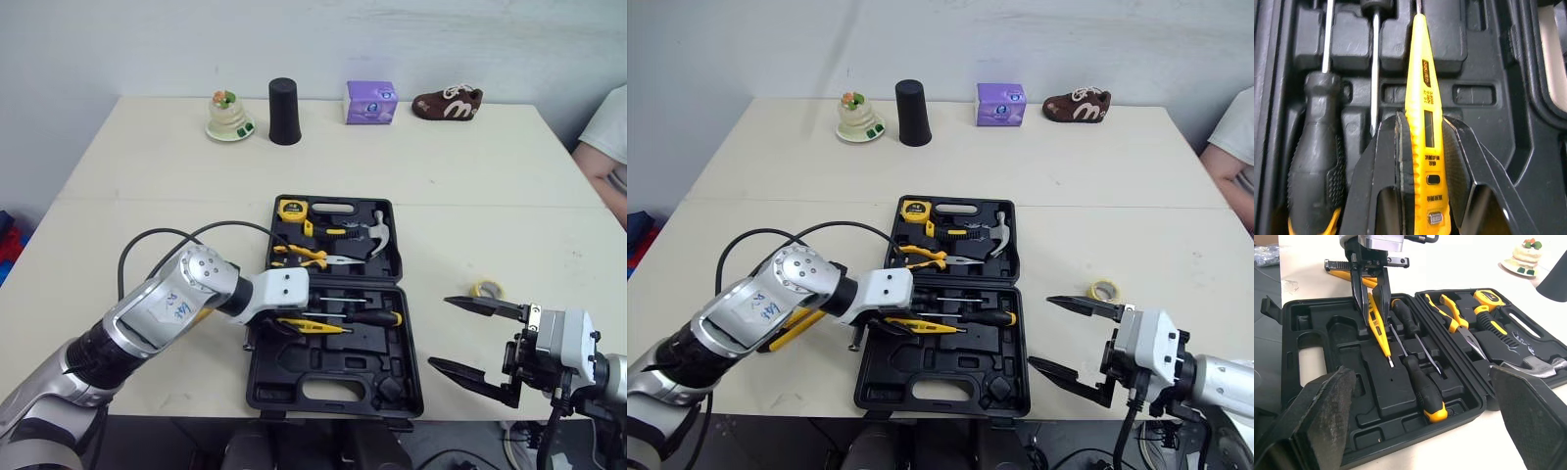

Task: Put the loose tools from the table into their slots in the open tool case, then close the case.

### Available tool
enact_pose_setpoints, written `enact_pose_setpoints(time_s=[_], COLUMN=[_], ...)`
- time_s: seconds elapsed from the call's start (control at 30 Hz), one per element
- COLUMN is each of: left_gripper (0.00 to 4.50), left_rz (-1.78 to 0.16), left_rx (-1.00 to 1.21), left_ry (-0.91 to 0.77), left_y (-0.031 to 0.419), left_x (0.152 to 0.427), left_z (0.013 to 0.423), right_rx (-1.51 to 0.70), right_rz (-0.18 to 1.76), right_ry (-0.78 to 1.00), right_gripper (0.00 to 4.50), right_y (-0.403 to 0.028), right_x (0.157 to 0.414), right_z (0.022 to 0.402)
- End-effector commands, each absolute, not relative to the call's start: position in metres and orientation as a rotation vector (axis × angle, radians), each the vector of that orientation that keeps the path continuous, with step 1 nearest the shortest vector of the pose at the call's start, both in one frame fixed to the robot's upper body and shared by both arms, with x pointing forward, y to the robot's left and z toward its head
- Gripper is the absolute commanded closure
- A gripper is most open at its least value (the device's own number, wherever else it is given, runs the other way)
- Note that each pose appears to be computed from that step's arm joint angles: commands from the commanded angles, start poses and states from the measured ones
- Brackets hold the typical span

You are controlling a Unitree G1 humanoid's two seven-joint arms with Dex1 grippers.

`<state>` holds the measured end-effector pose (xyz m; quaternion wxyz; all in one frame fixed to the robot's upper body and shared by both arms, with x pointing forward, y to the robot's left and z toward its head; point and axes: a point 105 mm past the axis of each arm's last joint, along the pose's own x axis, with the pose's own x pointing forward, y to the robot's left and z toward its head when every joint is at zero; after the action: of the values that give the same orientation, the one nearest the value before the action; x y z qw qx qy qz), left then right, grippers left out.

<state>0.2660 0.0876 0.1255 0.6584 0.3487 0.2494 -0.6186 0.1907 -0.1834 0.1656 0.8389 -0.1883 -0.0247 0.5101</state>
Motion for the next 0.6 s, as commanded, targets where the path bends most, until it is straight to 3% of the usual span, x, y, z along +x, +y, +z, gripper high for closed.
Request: enact_pose_setpoints(time_s=[0.03,0.47,0.53,0.57,0.6], left_gripper=[3.99,3.99,2.93,2.78,2.29], left_rz=[-1.356,-1.360,-1.394,-1.402,-1.425], left_rx=[0.785,0.767,0.741,0.731,0.733], left_ry=[0.609,0.615,0.591,0.582,0.542], left_y=[0.096,0.093,0.088,0.086,0.083], left_x=[0.268,0.265,0.261,0.260,0.259], left_z=[0.118,0.108,0.111,0.112,0.117], right_rx=[-0.416,-0.418,-0.419,-0.419,-0.419], right_rz=[1.078,1.082,1.084,1.085,1.086], right_ry=[-0.072,-0.074,-0.076,-0.076,-0.078], right_gripper=[0.00,0.00,0.00,0.00,0.00], right_y=[-0.184,-0.185,-0.185,-0.185,-0.184], right_x=[0.191,0.193,0.194,0.194,0.194], right_z=[0.171,0.170,0.170,0.170,0.171])
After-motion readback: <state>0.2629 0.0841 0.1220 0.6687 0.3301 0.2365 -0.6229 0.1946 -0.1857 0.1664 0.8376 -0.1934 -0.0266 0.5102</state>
